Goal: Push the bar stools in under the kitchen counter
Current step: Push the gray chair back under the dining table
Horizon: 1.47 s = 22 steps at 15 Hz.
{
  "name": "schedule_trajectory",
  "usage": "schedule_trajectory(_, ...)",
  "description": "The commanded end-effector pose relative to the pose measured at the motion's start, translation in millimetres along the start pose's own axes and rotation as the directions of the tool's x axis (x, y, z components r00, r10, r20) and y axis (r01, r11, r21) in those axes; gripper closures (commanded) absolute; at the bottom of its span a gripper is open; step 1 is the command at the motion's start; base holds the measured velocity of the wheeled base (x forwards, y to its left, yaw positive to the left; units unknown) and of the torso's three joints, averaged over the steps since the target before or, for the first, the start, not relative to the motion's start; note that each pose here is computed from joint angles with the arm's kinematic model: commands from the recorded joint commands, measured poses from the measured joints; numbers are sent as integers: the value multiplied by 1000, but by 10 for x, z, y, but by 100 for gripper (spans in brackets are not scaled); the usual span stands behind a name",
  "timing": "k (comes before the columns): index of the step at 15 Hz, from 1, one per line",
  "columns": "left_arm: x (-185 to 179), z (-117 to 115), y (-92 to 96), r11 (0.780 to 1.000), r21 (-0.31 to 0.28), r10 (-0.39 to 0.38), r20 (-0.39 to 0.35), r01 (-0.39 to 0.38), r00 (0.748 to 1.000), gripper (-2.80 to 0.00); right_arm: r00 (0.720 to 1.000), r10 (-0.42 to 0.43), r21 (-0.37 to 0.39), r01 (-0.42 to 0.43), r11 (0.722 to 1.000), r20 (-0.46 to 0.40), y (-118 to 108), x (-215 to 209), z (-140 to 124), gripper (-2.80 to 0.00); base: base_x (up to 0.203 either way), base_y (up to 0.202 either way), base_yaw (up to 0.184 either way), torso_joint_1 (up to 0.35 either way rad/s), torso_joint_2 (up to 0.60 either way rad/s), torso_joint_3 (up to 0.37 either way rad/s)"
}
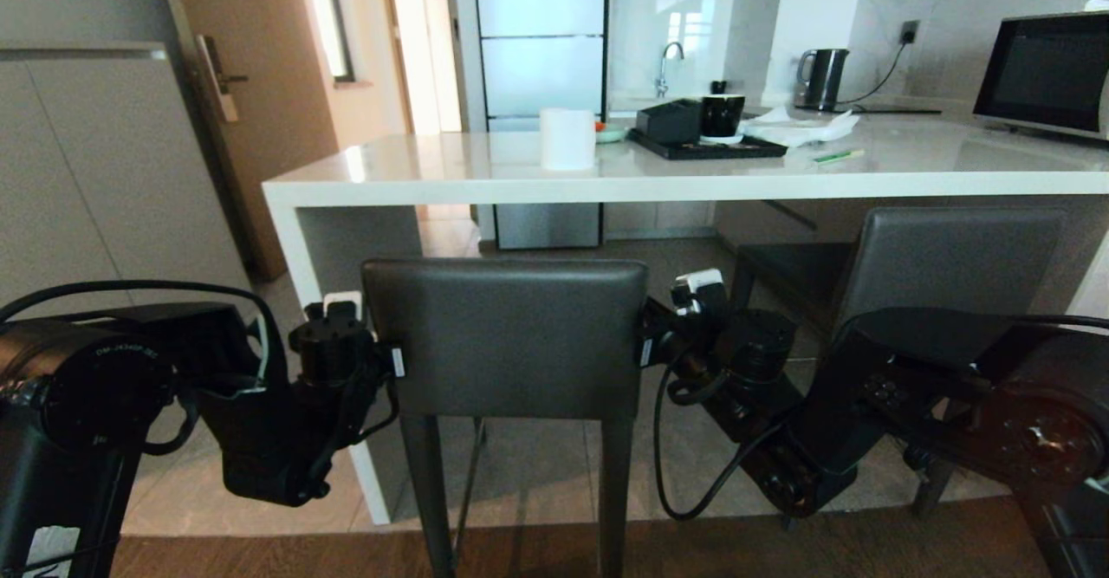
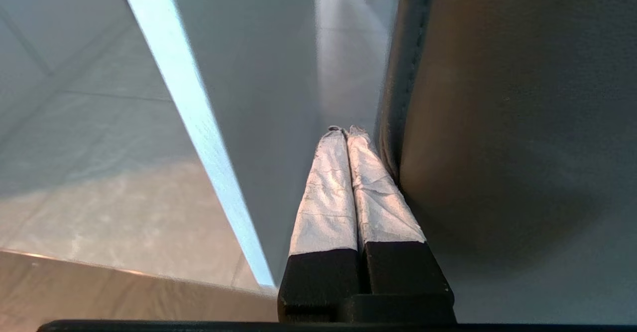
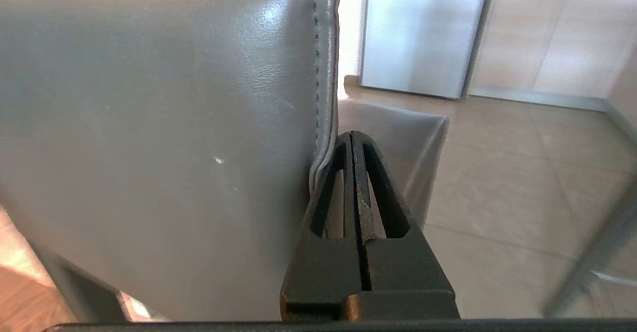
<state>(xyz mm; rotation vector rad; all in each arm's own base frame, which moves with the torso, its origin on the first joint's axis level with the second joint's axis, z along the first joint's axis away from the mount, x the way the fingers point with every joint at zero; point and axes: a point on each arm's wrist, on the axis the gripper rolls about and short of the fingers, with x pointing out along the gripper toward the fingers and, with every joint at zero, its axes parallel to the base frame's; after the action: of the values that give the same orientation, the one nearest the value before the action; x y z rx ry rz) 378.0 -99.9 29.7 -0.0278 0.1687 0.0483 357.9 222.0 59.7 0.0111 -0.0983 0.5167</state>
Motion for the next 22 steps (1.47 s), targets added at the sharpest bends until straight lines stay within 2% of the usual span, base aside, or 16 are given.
schedule_trajectory(1, -1, 45, -4, 1000, -6, -8, 21, 8, 1000, 0, 999, 42, 4, -42, 999, 2, 174, -4, -27, 0, 188, 0, -1, 3, 2, 2)
schedule_trajectory(3, 7, 39, -6, 1000, 12, -8, 22, 8, 1000, 0, 999, 32, 3, -32, 999, 2, 135, 1, -27, 0, 191, 0, 4, 3, 2, 4)
schedule_trajectory(15, -53, 9, -3, 1000, 18, -12, 3, 12, 1000, 0, 1000, -12, -1, 12, 1000, -13, -52, 9, -90, 0, 184, 0, 2, 3, 4, 1)
schedule_trajectory(17, -105, -21, 7, 1000, 21, -16, -9, 16, 1000, 0, 1000, -14, -1, 14, 1000, -16, -64, 4, -99, 0, 0, 0, 0, 0, 0, 0)
schedule_trajectory(20, -256, -59, 40, 996, 15, -89, 30, 88, 996, 0, 1000, -15, -1, 15, 1000, -17, -66, -4, -100, 0, 0, 0, 0, 0, 0, 0)
schedule_trajectory(22, -388, -164, 82, 993, 38, -107, -21, 108, 994, 0, 1000, -29, -1, 29, 1000, -6, -99, -16, -36, 0, 0, 0, 0, 0, 0, 0)
